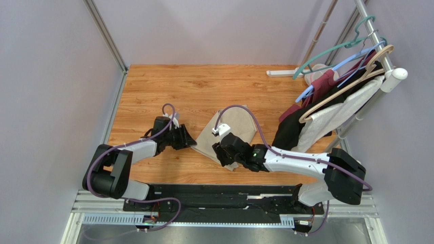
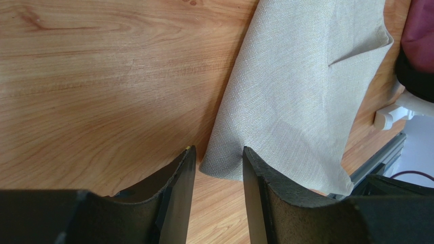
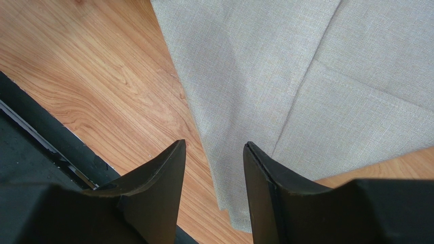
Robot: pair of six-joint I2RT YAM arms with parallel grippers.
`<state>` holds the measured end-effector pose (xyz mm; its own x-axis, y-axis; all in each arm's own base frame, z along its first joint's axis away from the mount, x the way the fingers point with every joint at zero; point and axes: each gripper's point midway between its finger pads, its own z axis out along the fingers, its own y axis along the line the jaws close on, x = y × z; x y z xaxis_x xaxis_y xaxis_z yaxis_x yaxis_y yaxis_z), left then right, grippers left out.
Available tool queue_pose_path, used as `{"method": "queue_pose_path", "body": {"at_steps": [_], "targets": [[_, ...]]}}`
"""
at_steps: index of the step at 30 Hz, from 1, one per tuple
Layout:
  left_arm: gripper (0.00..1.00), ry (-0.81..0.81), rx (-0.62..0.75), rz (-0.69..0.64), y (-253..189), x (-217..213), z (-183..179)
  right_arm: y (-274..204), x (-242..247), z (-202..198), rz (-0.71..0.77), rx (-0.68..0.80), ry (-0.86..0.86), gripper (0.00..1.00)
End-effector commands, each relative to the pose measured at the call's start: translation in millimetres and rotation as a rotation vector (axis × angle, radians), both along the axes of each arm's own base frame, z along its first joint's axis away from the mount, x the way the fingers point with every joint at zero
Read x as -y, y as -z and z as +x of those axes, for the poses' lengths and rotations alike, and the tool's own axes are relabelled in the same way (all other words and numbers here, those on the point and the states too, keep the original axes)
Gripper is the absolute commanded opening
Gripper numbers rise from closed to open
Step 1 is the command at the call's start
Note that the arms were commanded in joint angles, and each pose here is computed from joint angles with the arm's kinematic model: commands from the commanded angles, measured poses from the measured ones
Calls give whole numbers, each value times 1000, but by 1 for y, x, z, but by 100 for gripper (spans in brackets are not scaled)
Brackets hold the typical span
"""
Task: Fold the napkin, place the utensils inside, and roll it up
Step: Roll the napkin with the utensil
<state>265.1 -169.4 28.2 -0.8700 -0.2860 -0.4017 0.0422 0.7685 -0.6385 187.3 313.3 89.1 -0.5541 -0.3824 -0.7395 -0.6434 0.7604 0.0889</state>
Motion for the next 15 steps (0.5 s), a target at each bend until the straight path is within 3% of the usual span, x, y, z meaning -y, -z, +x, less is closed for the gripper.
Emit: {"method": "queue_pose_path", "body": {"at_steps": [1,7,11,15], "targets": [[47,36,48,-26,-9,6,6,-11,-15,7,38,33,-8,49],[41,59,44,-65,-7,13,7,-7,-17,9,32,36,-9,49],[26,64,35,-82,-6,15,7,-10,-22,9,30,52,-36,49],[18,66,39,-84,-8,15,8,-11,-28,9,-1,93,-76,49]]}}
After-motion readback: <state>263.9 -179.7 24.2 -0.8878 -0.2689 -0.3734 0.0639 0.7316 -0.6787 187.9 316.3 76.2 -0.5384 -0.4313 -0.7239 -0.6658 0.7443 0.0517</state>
